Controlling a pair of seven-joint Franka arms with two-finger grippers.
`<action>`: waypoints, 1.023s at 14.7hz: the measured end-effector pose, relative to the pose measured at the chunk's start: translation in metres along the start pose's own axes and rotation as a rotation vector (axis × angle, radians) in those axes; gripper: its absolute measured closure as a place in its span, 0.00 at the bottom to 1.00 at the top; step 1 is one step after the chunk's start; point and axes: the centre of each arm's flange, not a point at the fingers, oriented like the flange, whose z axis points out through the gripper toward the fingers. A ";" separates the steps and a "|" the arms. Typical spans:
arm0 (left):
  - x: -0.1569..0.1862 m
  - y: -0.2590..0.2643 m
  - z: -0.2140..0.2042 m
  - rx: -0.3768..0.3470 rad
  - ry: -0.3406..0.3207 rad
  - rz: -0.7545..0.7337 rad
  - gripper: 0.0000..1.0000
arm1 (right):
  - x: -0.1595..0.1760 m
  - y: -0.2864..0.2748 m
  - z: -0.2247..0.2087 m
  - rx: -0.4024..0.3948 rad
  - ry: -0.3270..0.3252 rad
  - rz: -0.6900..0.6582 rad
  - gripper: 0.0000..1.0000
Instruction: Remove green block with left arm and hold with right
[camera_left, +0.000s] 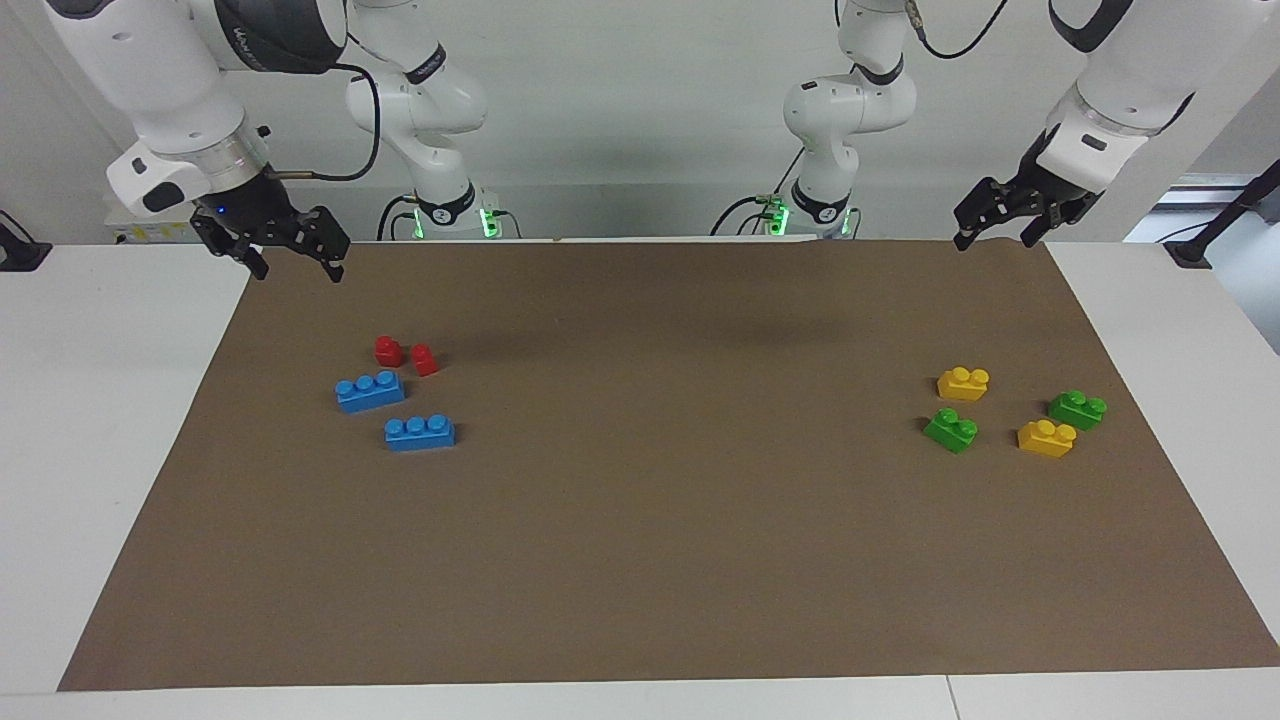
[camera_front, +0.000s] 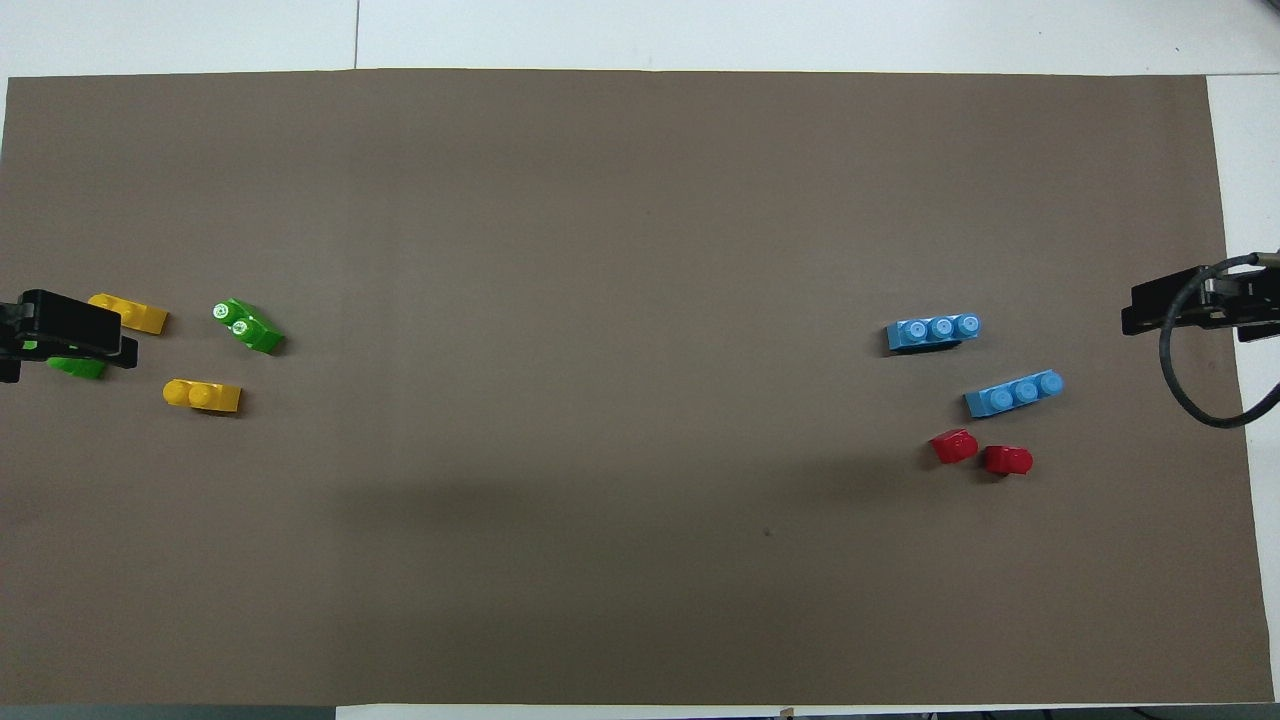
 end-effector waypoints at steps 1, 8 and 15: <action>0.000 0.001 0.000 0.000 -0.001 0.000 0.00 | 0.000 0.001 0.000 -0.005 0.000 0.000 0.00; -0.002 0.002 0.001 0.001 -0.013 0.003 0.00 | 0.000 0.001 0.001 -0.007 -0.001 -0.021 0.00; -0.002 0.004 0.001 0.004 -0.014 0.007 0.00 | 0.001 0.001 0.002 -0.007 -0.007 -0.022 0.00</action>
